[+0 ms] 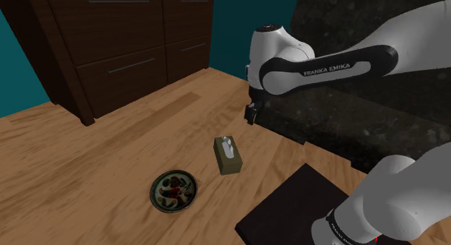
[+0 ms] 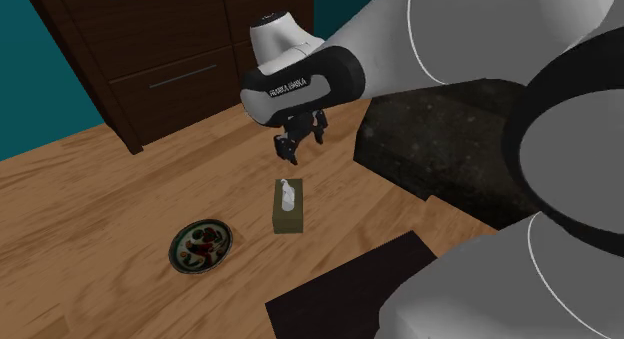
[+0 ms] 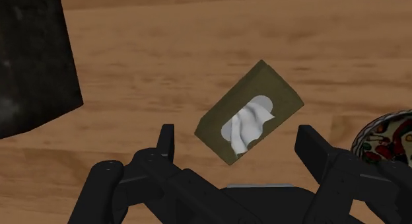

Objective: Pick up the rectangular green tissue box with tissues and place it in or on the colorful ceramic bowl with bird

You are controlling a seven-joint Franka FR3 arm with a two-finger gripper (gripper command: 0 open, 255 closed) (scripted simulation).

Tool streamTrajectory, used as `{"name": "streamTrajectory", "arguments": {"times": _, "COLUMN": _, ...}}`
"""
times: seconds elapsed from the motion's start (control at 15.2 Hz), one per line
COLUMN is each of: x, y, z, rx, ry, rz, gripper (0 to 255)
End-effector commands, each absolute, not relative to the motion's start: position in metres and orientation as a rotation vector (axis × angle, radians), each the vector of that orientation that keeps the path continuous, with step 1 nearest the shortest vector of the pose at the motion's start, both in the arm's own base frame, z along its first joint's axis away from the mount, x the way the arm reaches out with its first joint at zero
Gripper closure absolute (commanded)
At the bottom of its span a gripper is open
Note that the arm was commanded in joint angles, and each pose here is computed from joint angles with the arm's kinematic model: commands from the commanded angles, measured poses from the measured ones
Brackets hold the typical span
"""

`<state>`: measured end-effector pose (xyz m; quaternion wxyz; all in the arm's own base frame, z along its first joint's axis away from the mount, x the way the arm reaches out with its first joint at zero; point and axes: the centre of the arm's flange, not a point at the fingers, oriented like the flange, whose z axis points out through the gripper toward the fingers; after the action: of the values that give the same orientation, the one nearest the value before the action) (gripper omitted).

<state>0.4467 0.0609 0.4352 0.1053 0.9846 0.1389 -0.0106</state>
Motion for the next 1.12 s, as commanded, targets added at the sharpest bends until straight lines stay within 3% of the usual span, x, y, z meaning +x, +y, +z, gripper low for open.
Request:
{"name": "streamTrajectory", "arguments": {"times": 0.0, "x": 0.461, "y": 0.072, "z": 0.414, "rx": 2.869, "ry": 0.464, "rz": -0.034, "gripper": 0}}
{"name": "streamTrajectory", "arguments": {"times": 1.06, "x": 0.55, "y": 0.139, "z": 0.246, "rx": 2.619, "ry": 0.799, "rz": -0.073, "gripper": 0}}
